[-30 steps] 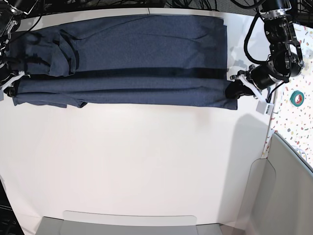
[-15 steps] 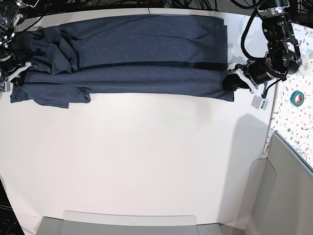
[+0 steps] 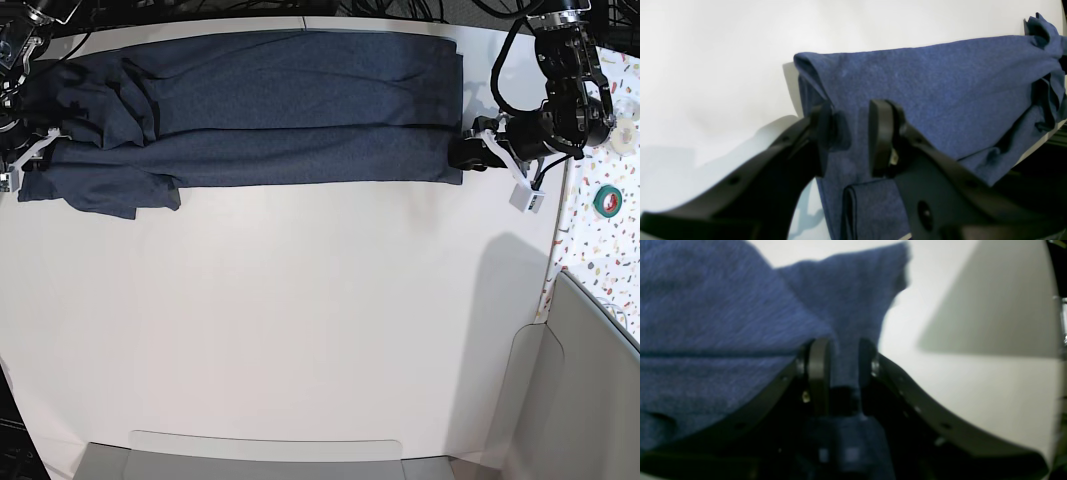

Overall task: Layout the t-shirt on the table in an organized manner, then fold the t-shirt properly
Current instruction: 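Lower the folded edge onto the shirt and hold it with both grippers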

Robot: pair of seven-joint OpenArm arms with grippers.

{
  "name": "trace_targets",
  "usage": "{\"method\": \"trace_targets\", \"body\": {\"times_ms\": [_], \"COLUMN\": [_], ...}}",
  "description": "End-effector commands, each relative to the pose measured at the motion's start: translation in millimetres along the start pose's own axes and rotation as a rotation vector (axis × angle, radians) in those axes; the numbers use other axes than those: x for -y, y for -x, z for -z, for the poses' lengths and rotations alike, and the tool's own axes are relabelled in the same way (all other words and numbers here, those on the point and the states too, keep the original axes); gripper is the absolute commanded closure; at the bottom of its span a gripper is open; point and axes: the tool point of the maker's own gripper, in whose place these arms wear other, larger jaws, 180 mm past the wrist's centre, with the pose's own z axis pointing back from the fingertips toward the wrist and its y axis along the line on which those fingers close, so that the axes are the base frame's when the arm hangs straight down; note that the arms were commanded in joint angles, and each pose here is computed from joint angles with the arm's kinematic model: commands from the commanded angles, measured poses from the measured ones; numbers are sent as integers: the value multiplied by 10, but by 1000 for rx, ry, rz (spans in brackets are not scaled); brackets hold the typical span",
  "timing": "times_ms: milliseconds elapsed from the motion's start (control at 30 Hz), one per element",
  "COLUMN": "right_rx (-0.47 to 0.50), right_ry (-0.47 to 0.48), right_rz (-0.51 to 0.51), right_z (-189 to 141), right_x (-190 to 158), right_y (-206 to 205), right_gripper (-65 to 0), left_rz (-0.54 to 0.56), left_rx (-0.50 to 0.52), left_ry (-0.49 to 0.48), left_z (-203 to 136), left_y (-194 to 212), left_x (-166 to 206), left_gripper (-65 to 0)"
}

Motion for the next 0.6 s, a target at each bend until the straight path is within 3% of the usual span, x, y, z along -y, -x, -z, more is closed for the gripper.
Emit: {"method": "trace_targets", "body": {"times_ms": [0,133,267,567], "right_rx": [105,204,286,111], "right_ry": [37,60,50,-134], "right_rz": [-31,-73,-47,-81], "right_z": [-111,-260,-277,320], "right_x": [148,125,-2,-593], "right_y": [-374,-753,-1035,-1183], "right_gripper": [-155,-155,-155,-156], "left_rz": [14,14,13,14], "left_rx": [29,29,31,34], "left_ry": [5,5,7,8], "left_z": [-59,-59,-56,-54], "left_y": [-101,-101,-103,-109], "left_x": [17,17,20,24], "left_gripper": [-181,-181,-181,-181]}}
